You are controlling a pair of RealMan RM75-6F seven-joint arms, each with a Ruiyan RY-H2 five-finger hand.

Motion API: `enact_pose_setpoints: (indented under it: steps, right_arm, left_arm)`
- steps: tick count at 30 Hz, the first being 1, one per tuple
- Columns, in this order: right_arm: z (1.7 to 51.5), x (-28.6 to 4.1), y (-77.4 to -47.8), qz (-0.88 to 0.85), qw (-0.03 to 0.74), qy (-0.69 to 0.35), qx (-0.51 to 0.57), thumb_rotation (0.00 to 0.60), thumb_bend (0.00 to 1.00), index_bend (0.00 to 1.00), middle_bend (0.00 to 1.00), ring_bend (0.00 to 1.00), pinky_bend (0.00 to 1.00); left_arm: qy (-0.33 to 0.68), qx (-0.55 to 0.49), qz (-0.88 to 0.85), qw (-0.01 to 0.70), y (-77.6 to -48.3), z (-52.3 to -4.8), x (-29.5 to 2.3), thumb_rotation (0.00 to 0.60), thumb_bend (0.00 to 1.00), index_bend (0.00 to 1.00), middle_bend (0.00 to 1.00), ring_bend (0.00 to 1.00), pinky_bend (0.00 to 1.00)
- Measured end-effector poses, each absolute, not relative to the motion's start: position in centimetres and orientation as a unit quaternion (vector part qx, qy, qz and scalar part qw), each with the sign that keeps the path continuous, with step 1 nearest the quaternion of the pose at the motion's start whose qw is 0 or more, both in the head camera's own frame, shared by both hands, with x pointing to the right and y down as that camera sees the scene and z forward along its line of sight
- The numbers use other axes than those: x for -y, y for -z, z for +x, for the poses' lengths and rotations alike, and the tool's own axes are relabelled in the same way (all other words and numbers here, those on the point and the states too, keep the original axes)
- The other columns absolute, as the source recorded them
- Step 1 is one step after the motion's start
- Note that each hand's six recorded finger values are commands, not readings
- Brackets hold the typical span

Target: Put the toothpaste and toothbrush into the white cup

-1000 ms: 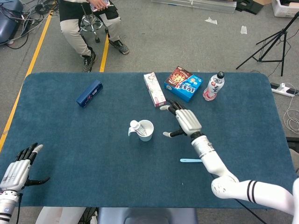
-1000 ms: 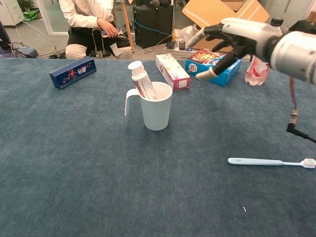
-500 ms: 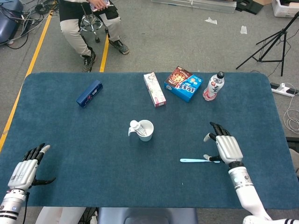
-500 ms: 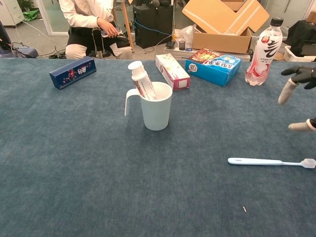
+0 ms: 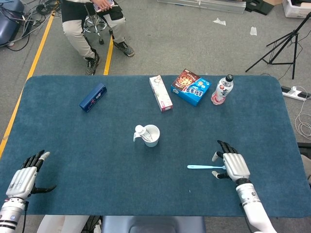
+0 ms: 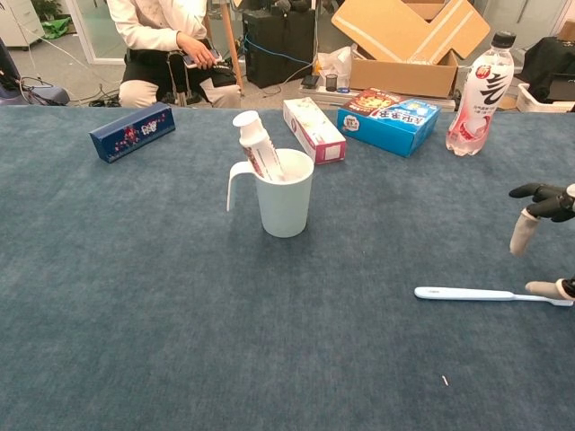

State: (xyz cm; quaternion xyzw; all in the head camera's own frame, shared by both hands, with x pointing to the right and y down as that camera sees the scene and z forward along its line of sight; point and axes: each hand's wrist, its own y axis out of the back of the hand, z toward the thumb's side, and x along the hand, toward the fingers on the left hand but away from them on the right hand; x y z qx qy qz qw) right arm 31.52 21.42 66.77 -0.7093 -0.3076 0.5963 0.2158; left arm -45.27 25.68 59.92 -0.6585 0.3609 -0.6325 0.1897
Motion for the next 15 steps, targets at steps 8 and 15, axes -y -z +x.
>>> enact_pose_setpoints:
  steps: [8,15]
  right_arm:
    - [30.7,-21.9,-68.5,-0.715,0.212,-0.599,0.293,0.600,0.13,0.48,0.07,0.00,0.15]
    - [29.4,-21.8,-69.7,-0.723,0.213,-0.595,0.279,0.600,0.16,0.49,0.07,0.00,0.15]
  left_arm:
    - [0.631,-0.366,-0.658,0.187,-59.8,-45.5,-25.8,0.600,0.00,0.04,0.00,0.00,0.00]
    - [0.631,-0.370,-0.656,0.184,-59.8,-45.8,-25.9,0.600,0.00,0.04,0.00,0.00,0.00]
